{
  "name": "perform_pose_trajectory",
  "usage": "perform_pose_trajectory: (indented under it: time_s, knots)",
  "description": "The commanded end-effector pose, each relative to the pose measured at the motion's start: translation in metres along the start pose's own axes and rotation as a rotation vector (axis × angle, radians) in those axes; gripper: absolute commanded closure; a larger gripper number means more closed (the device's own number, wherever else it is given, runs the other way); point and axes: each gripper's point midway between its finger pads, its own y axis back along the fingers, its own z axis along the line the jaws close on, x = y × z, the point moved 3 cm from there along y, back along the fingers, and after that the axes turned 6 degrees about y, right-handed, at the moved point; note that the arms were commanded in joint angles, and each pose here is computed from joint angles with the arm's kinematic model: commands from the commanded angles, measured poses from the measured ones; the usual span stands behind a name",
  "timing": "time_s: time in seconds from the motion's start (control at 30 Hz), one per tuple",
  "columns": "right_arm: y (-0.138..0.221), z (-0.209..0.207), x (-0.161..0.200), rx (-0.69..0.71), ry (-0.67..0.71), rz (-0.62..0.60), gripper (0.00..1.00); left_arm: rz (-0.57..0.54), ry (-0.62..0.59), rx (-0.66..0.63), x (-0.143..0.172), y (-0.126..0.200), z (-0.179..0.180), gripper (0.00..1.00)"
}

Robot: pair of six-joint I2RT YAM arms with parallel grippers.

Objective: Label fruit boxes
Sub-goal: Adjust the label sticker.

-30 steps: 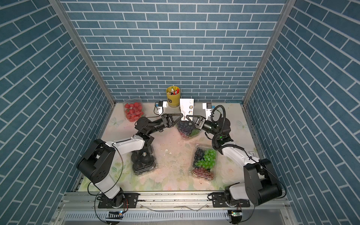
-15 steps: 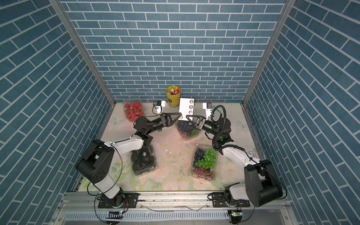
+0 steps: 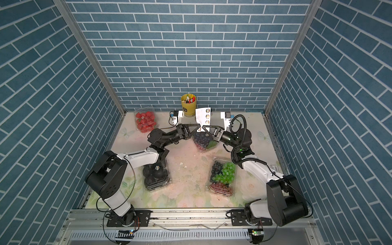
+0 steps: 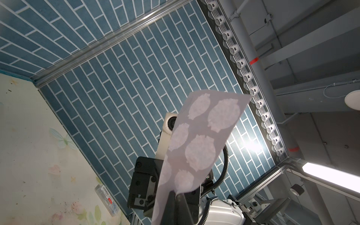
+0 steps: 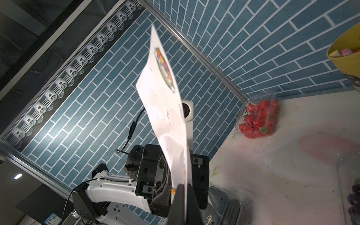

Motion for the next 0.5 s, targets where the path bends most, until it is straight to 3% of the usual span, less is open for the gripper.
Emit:
perform_pose_trajectory:
  time_s: [0.0,0.2,0.3,0.47]
  knots:
    - [0.001,0.006,-0.006,-0.022,0.073,-0.028,1.0,0.031,-0.007,0.067,0.003,-0.006,-0.017,1.0]
    - [0.002,0.01,-0.007,-0.025,0.077,-0.029,1.0,0.036,-0.032,0.032,0.002,-0.004,-0.014,0.99]
    - [0.004,0.011,-0.008,-0.022,0.076,-0.029,1.0,0.025,-0.056,-0.006,-0.001,0.002,-0.009,0.85]
    - [0.005,0.013,-0.009,-0.02,0.083,-0.03,1.0,0.028,-0.088,-0.052,0.0,0.007,-0.007,0.86]
